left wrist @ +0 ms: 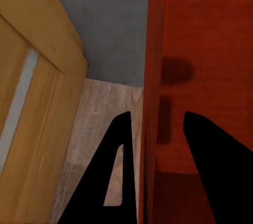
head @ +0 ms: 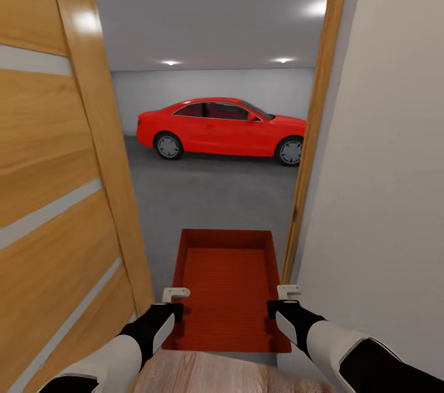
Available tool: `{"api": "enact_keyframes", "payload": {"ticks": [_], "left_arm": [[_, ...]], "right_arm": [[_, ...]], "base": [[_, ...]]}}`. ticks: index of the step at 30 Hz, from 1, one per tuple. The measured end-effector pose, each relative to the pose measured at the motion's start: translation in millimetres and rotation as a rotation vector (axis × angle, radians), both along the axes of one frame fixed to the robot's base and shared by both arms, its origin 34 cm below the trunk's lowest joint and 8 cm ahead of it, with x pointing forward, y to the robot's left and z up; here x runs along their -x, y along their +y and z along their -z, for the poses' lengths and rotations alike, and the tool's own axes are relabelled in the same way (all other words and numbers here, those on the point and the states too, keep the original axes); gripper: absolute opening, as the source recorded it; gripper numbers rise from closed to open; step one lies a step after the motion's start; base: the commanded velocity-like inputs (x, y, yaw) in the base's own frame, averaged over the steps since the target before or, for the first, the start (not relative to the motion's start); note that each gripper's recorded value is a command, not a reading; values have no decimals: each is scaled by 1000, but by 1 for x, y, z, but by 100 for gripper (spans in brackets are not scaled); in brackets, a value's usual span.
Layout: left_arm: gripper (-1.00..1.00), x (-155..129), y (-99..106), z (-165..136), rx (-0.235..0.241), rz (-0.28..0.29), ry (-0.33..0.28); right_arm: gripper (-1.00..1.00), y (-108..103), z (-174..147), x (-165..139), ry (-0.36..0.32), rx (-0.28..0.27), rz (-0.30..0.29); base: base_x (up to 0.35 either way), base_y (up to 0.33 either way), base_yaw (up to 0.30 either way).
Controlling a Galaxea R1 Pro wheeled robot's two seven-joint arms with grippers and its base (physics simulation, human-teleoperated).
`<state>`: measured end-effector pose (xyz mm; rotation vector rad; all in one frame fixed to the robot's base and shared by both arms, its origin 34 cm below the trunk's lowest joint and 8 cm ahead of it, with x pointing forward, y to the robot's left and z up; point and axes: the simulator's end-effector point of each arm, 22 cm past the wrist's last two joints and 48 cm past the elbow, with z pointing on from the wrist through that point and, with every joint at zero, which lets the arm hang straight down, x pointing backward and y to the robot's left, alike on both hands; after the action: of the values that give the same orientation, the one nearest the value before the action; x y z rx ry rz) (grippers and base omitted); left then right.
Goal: Move the two storage containers from the living room to the garage. In the garage, place one container on the floor and stack the other container on top of it (either order is fine).
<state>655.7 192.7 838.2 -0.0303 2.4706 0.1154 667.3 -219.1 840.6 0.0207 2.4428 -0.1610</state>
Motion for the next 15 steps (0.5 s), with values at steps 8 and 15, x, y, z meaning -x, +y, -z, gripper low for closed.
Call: {"api": "enact_keyframes", "payload": {"ticks": [8,15], "left_arm": [[-100,0,1,0,0,1,1],[-100,0,2,0,1,0,0]], "right_arm": [[-100,1,0,1,2,-1,1],[-100,2,0,0,0,1,1]], "base": [[102,136,-55],[191,260,-1]]}}
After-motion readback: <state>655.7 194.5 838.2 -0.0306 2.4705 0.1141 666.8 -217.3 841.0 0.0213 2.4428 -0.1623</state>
